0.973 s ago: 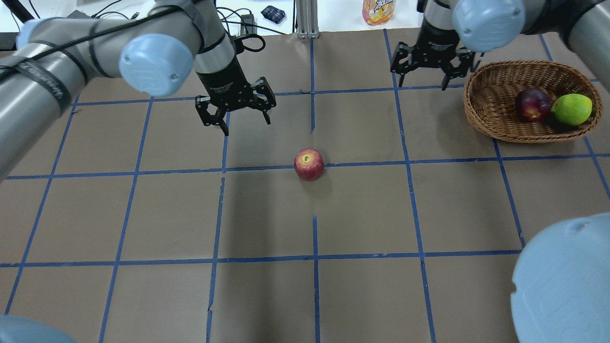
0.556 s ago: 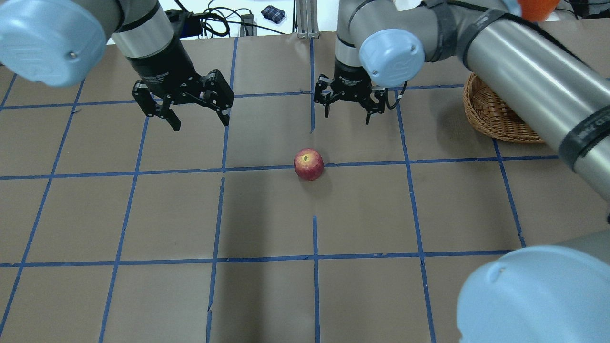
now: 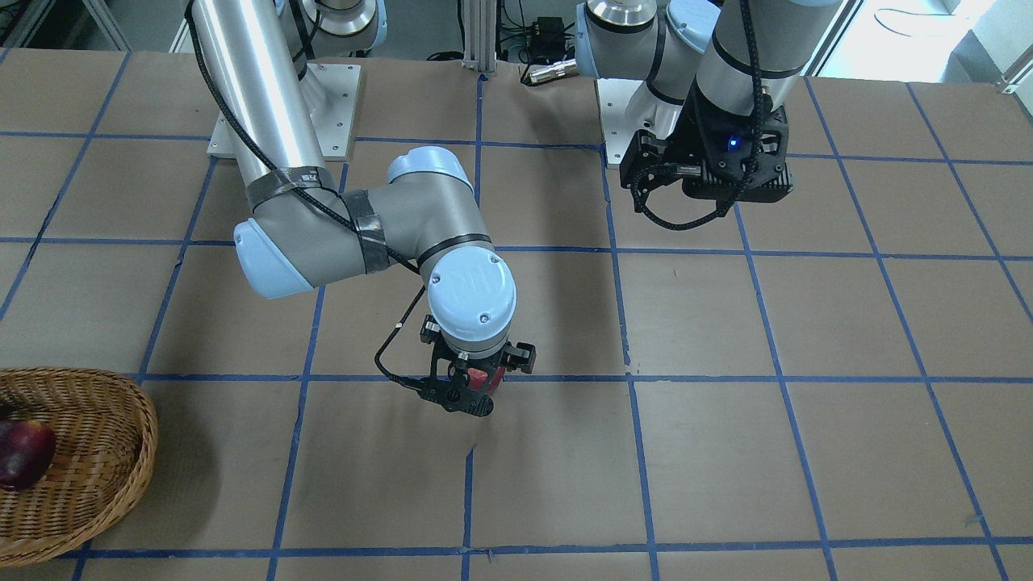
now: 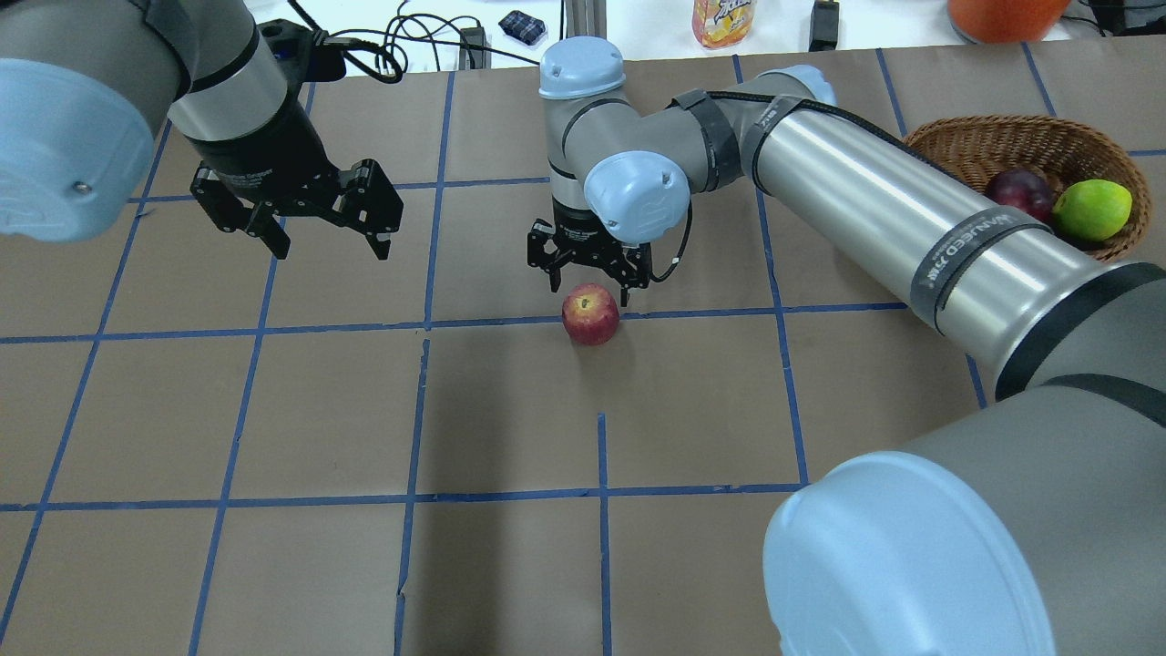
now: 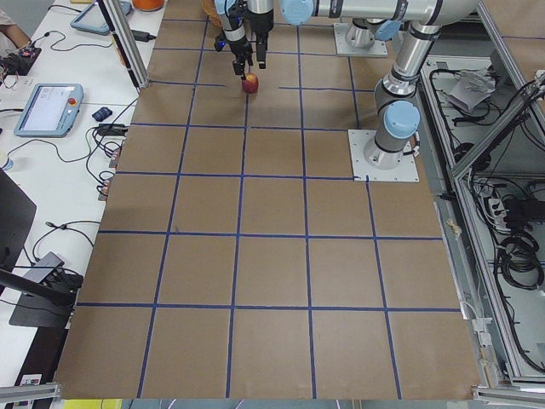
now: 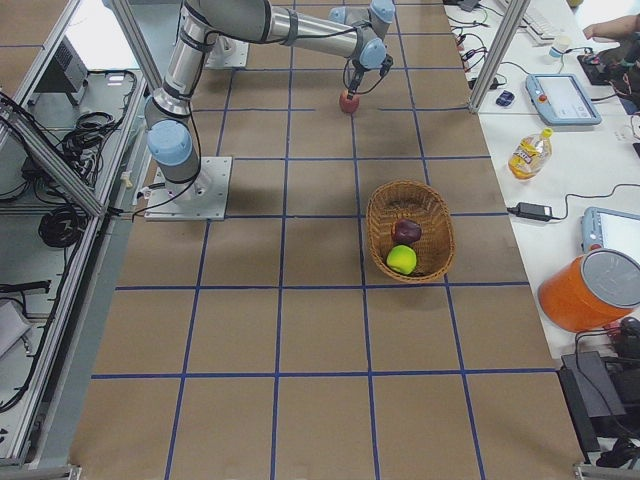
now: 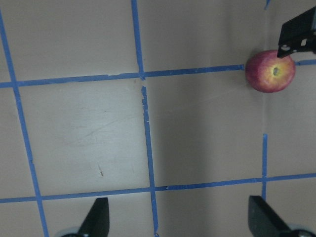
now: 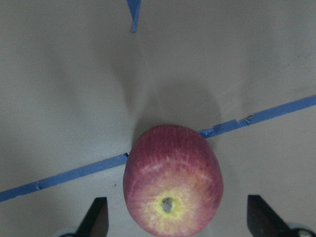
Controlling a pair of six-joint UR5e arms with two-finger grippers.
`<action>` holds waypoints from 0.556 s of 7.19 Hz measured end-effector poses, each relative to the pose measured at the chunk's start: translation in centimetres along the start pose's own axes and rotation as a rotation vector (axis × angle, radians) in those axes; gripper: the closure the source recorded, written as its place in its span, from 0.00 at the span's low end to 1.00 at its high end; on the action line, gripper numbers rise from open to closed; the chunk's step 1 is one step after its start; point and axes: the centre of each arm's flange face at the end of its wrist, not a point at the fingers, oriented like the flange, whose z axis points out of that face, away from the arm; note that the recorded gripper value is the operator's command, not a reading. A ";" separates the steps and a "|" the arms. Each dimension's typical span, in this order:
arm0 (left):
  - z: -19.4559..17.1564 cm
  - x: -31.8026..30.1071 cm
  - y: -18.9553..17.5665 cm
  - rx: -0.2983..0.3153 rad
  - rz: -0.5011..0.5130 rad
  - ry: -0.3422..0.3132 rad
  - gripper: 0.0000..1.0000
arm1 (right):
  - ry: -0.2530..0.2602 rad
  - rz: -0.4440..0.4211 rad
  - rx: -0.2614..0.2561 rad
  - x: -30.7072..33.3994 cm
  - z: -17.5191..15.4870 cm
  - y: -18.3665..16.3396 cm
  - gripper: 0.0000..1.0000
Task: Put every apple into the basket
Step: 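Carry the red apple with the right gripper toward the basket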
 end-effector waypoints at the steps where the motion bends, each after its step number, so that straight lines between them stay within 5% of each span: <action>1: -0.2 -0.3 -0.1 0.010 -0.007 -0.007 0.00 | 0.008 -0.002 -0.009 -0.4 1.2 -0.1 0.00; 2: -0.4 -0.5 -0.3 0.019 -0.011 -0.008 0.00 | 0.017 0.000 -0.018 -0.6 2.1 -0.3 0.00; 3: -0.6 -0.7 -0.4 0.025 -0.015 -0.008 0.00 | 0.023 0.002 -0.025 -0.6 2.9 -0.4 0.55; 4: -0.7 -0.8 -0.5 0.029 -0.015 -0.010 0.00 | 0.026 0.013 -0.030 -0.7 3.3 -0.6 1.00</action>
